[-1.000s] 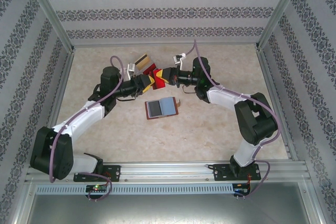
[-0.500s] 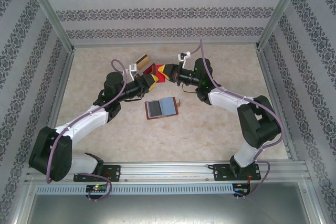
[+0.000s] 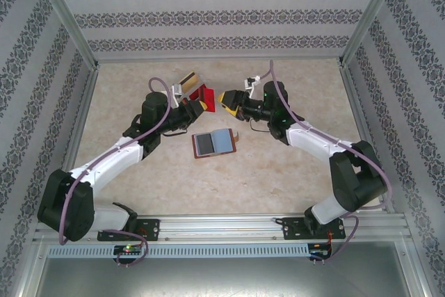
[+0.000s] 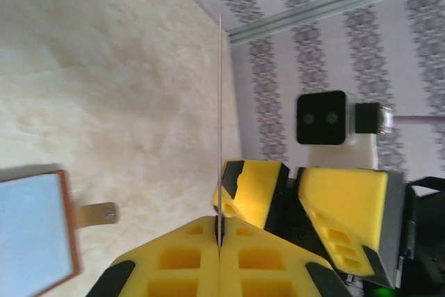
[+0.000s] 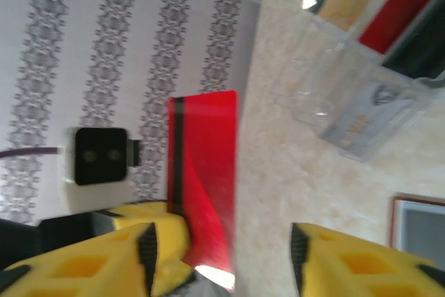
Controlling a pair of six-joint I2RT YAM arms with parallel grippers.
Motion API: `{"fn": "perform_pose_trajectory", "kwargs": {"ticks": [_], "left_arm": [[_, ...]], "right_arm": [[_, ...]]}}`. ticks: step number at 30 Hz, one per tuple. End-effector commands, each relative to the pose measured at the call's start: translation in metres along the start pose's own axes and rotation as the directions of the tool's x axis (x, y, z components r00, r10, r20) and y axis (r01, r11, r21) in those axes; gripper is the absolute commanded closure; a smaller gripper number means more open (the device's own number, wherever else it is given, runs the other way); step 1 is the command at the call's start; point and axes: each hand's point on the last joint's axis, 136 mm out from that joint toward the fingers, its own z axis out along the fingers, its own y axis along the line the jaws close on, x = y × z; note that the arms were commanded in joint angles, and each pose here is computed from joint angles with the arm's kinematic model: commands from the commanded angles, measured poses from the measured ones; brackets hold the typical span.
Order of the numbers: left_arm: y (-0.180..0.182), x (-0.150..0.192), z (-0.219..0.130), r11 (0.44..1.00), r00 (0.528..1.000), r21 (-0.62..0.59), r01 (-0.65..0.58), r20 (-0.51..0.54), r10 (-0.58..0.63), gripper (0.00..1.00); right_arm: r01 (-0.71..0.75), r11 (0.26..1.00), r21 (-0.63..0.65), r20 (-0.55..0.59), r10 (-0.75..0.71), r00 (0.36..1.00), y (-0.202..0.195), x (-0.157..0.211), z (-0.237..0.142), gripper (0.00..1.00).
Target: Take the credit cards out of the card holder
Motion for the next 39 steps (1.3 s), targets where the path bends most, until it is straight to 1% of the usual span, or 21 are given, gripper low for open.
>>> {"fn": "perform_pose_trajectory", "kwargs": {"ticks": [1, 2, 4, 6, 9, 11, 13, 15, 16, 18, 20, 22, 26, 28, 30, 32, 35, 39], "left_arm": [[0.023, -0.005, -0.015, 0.961, 0.984, -0.208, -0.180, -0.031, 0.178, 1.00], [0.029, -0.007, -0.018, 0.941, 0.975, -0.257, -0.221, -0.049, 0.215, 1.00], [0.039, -0.012, -0.024, 0.882, 0.949, -0.351, -0.315, -0.100, 0.299, 1.00], [0.044, -0.016, -0.026, 0.821, 0.910, -0.392, -0.415, -0.165, 0.381, 1.00], [0.057, -0.026, -0.027, 0.710, 0.843, -0.456, -0.537, -0.259, 0.471, 1.00], [0.067, -0.032, -0.024, 0.631, 0.789, -0.476, -0.613, -0.326, 0.521, 1.00], [0.075, -0.038, -0.018, 0.537, 0.706, -0.461, -0.707, -0.411, 0.577, 1.00], [0.086, -0.047, -0.012, 0.452, 0.636, -0.451, -0.770, -0.483, 0.601, 1.00], [0.090, -0.051, -0.008, 0.434, 0.610, -0.430, -0.792, -0.517, 0.601, 1.00], [0.094, -0.057, 0.003, 0.417, 0.567, -0.383, -0.824, -0.553, 0.611, 1.00], [0.094, -0.063, 0.015, 0.404, 0.520, -0.328, -0.854, -0.574, 0.632, 1.00], [0.098, -0.072, 0.028, 0.407, 0.497, -0.290, -0.866, -0.581, 0.644, 1.00], [0.109, -0.095, 0.051, 0.418, 0.501, -0.282, -0.864, -0.581, 0.642, 1.00], [0.114, -0.096, 0.061, 0.427, 0.485, -0.247, -0.870, -0.585, 0.650, 1.00], [0.118, -0.097, 0.068, 0.437, 0.469, -0.207, -0.875, -0.585, 0.662, 1.00], [0.123, -0.104, 0.069, 0.436, 0.467, -0.204, -0.876, -0.585, 0.664, 1.00], [0.127, -0.111, 0.070, 0.440, 0.465, -0.197, -0.876, -0.586, 0.664, 1.00], [0.130, -0.111, 0.073, 0.420, 0.435, -0.174, -0.891, -0.592, 0.679, 1.00]], "right_arm": [[0.083, 0.985, 0.153, -0.021, -0.081, 0.997, -0.033, 0.007, -0.012, 0.36], [0.103, 0.976, 0.194, -0.032, -0.099, 0.995, -0.040, 0.008, -0.015, 0.34], [0.173, 0.940, 0.294, -0.067, -0.160, 0.985, -0.057, 0.009, -0.022, 0.28], [0.234, 0.901, 0.365, -0.094, -0.214, 0.972, -0.070, 0.007, -0.028, 0.23], [0.315, 0.852, 0.418, -0.117, -0.293, 0.949, -0.087, 0.002, -0.035, 0.17], [0.347, 0.824, 0.448, -0.122, -0.328, 0.937, -0.096, -0.002, -0.040, 0.13], [0.394, 0.788, 0.473, -0.138, -0.375, 0.917, -0.102, -0.005, -0.047, 0.11], [0.420, 0.748, 0.513, -0.149, -0.404, 0.903, -0.110, -0.008, -0.056, 0.07], [0.423, 0.734, 0.531, -0.144, -0.414, 0.899, -0.113, -0.011, -0.060, 0.05], [0.413, 0.734, 0.539, -0.127, -0.414, 0.901, -0.118, -0.015, -0.067, 0.02], [0.391, 0.755, 0.527, -0.109, -0.397, 0.912, -0.122, -0.017, -0.069, 0.02], [0.363, 0.791, 0.493, -0.094, -0.366, 0.926, -0.125, -0.017, -0.068, 0.02], [0.270, 0.860, 0.433, -0.071, -0.266, 0.961, -0.128, -0.017, -0.062, 0.02], [0.198, 0.887, 0.418, -0.061, -0.190, 0.980, -0.131, -0.017, -0.062, 0.02], [0.128, 0.919, 0.373, -0.065, -0.112, 0.992, -0.130, -0.016, -0.060, 0.02], [0.086, 0.927, 0.365, -0.060, -0.069, 0.996, -0.132, -0.018, -0.063, 0.02], [0.076, 0.927, 0.368, -0.048, -0.062, 0.997, -0.132, -0.022, -0.065, 0.02], [0.076, 0.929, 0.362, -0.051, -0.062, 0.997, -0.131, -0.026, -0.063, 0.02]]}}
